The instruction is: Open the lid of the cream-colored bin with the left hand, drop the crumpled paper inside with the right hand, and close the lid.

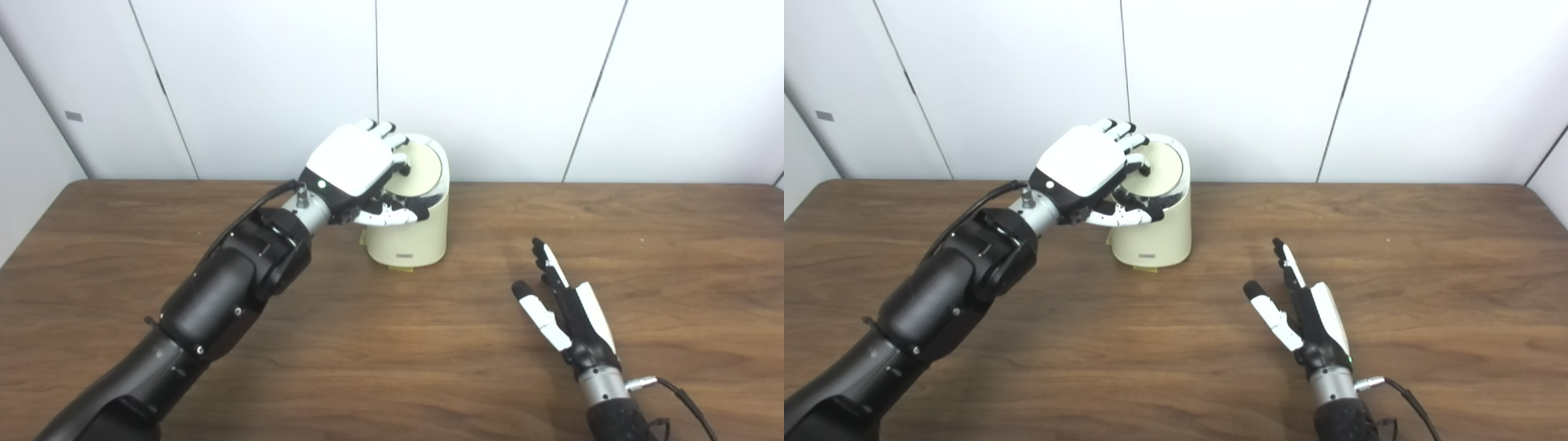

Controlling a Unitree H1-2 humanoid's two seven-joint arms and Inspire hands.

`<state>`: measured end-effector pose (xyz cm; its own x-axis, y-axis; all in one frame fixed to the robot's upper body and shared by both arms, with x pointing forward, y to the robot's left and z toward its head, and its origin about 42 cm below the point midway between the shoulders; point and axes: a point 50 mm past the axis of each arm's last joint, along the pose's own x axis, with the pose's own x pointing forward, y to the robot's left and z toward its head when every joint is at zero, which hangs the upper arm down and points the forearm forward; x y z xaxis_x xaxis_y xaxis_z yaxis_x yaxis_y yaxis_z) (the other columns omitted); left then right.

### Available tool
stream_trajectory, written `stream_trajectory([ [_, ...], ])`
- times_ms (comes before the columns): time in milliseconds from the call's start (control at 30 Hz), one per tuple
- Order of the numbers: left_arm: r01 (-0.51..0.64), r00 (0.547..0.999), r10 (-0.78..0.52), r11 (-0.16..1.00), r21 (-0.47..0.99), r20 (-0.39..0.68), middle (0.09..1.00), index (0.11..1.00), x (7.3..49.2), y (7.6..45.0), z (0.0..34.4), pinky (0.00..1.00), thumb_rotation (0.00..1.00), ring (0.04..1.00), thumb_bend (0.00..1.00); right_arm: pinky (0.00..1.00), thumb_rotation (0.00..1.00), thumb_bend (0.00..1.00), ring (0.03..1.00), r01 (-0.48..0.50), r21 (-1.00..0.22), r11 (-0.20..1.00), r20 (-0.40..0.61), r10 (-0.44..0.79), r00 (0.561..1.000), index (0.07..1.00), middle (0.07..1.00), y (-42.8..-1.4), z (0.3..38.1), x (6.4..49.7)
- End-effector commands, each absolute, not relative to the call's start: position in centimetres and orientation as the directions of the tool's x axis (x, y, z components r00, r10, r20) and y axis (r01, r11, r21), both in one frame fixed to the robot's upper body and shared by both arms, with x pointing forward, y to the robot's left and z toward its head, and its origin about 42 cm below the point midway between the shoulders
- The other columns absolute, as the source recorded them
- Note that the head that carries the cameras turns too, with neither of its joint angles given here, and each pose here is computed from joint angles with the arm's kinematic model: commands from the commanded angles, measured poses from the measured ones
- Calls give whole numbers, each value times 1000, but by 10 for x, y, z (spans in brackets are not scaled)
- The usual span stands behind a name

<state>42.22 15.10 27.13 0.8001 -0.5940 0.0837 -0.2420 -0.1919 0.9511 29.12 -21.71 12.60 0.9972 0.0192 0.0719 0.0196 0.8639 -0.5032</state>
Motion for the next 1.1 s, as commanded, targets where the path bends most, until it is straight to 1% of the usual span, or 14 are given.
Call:
stream_trajectory([
  [0,-243,798,-602,-270,932,34,954,751,423,153,258,986,1000,985,586,920,1000,653,953,51,-505,862,139,23,990,982,965,-218,144,298],
  [67,-260,793,-608,-301,917,25,993,795,421,153,253,998,1000,998,574,922,1000,650,957,53,-494,868,145,22,989,982,968,-218,145,299],
  [200,-277,785,-619,-359,891,-6,1000,815,417,151,243,1000,1000,1000,562,923,1000,651,958,66,-488,870,152,11,988,984,969,-218,147,302],
  [300,-272,785,-619,-365,890,-14,1000,803,416,152,242,1000,1000,1000,565,941,1000,639,965,68,-483,873,154,8,988,985,972,-218,148,303],
  [400,-266,785,-620,-327,907,6,999,782,416,153,243,1000,1000,1000,558,942,1000,641,963,66,-480,875,152,8,988,985,970,-217,148,304],
  [500,-249,785,-617,-244,937,48,975,771,419,156,249,1000,1000,997,544,924,1000,642,948,69,-482,874,152,7,988,984,966,-217,147,306],
  [567,-239,785,-614,-180,954,81,925,776,420,157,257,977,1000,963,545,917,1000,642,950,69,-481,874,153,7,988,983,965,-217,146,307],
  [633,-247,777,-618,-123,961,121,898,777,421,159,264,957,1000,943,540,917,1000,641,952,67,-486,872,151,8,989,984,966,-217,146,308],
  [667,-257,768,-621,-79,963,155,877,776,421,159,268,933,1000,926,531,919,1000,641,955,66,-489,870,148,9,989,985,968,-217,146,308],
  [733,-288,749,-618,20,957,238,840,777,420,162,278,853,917,878,508,913,1000,640,954,65,-494,867,146,10,989,986,968,-216,146,309],
  [833,-301,740,-580,166,939,340,817,782,417,167,293,742,832,835,482,913,1000,653,956,64,-491,869,142,7,990,985,970,-216,145,311],
  [900,-302,744,-543,246,921,390,821,803,415,171,304,717,835,814,469,915,1000,654,957,63,-490,869,141,7,990,984,971,-216,145,312],
  [967,-297,750,-515,297,908,414,833,838,413,175,311,712,863,815,447,917,1000,653,958,63,-490,870,141,8,990,985,971,-217,144,313],
  [1067,-281,771,-466,364,888,434,852,858,407,182,318,763,820,853,446,918,1000,654,957,62,-496,866,143,11,990,984,969,-217,143,315],
])
